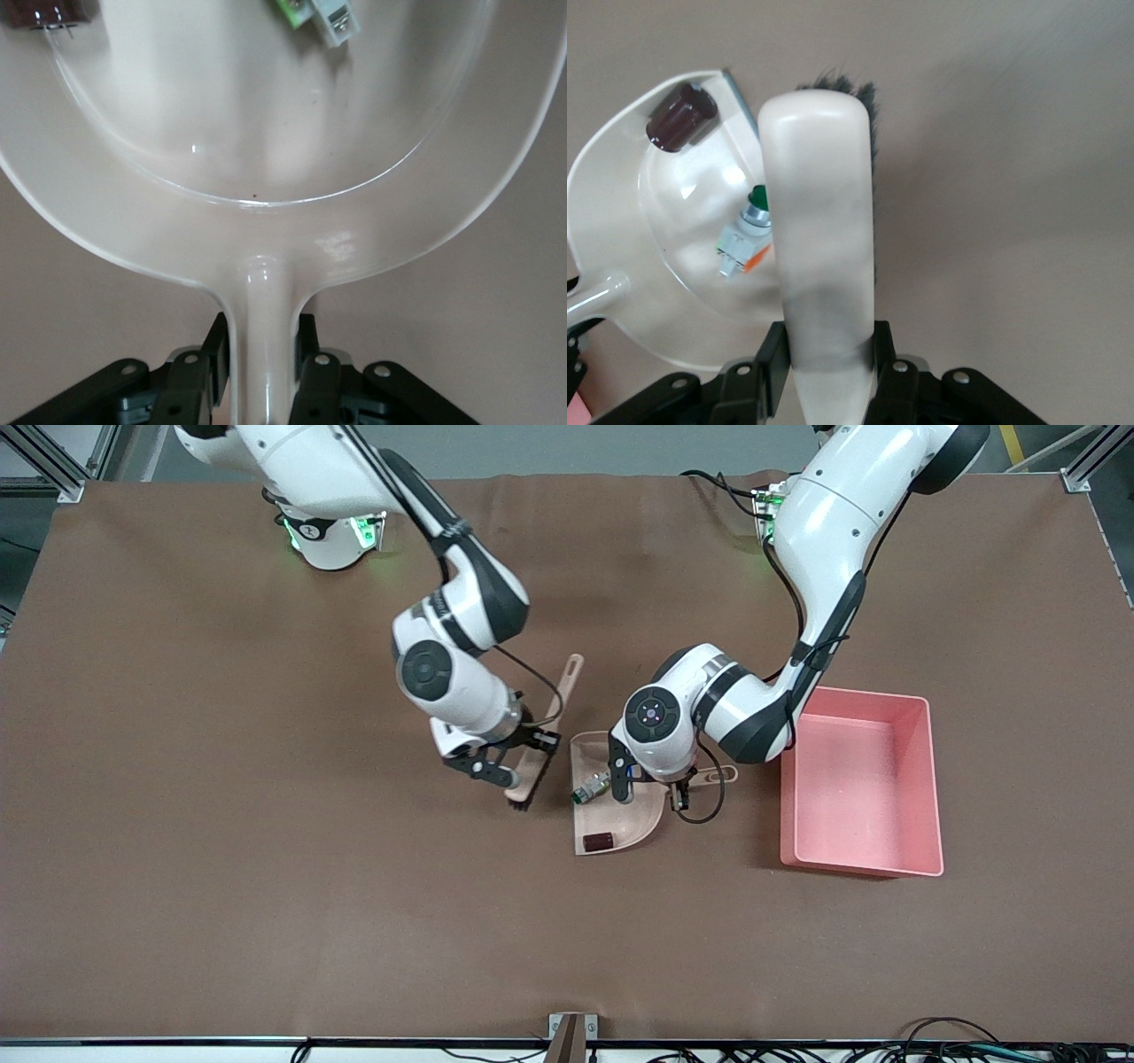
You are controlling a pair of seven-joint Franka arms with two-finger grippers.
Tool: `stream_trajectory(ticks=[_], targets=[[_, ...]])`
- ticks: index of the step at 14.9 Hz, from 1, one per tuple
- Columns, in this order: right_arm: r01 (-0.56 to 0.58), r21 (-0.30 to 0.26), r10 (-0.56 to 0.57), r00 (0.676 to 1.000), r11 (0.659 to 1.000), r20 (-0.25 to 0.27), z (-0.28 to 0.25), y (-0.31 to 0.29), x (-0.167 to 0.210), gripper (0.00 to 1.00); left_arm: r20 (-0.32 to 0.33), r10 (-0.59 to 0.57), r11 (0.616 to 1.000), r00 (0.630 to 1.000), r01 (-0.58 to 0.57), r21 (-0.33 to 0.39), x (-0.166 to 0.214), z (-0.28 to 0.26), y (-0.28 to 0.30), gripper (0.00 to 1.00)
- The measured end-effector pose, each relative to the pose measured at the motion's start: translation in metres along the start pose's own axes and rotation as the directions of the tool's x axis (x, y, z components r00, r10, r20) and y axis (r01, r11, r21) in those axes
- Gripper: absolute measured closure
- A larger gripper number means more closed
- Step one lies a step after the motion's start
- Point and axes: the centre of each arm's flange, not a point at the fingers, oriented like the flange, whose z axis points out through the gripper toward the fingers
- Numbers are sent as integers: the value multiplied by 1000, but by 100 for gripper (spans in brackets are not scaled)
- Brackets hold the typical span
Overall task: Clean e-waste and dump in bin
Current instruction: 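Sweep the switch and capacitor into the dustpan with the right gripper's brush, then lift the dustpan with the left gripper while the right gripper withdraws the brush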
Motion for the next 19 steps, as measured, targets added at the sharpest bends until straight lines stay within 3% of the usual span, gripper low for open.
stream_trajectory(ticks=[2,4,7,8,11,12,15,19], targets=[[62,-1,-62,998,998,-8,-38,45,29,58,-55,4,999,998,-2,43,6,-1,-3,67],[139,-15,-139,990,990,15,-75,107,56,58,-109,13,996,994,-3,85,12,-2,-4,67],[218,-12,-218,976,976,19,-121,205,92,58,-154,15,993,988,3,116,18,-5,-4,67],[250,-39,-250,968,967,8,-132,232,100,58,-166,11,993,986,9,118,18,-6,-5,67],[344,-260,-355,935,902,5,-140,280,109,58,-203,-8,992,979,33,120,20,-17,-9,67],[346,-293,-362,932,891,-2,-138,294,111,58,-214,-14,991,977,42,124,18,-24,-11,67],[324,-311,-341,940,894,-3,-124,358,119,58,-268,-32,990,963,68,125,7,-50,-20,67],[291,-303,-293,955,907,40,-110,426,121,58,-320,-43,990,946,84,115,-27,-71,-42,67]])
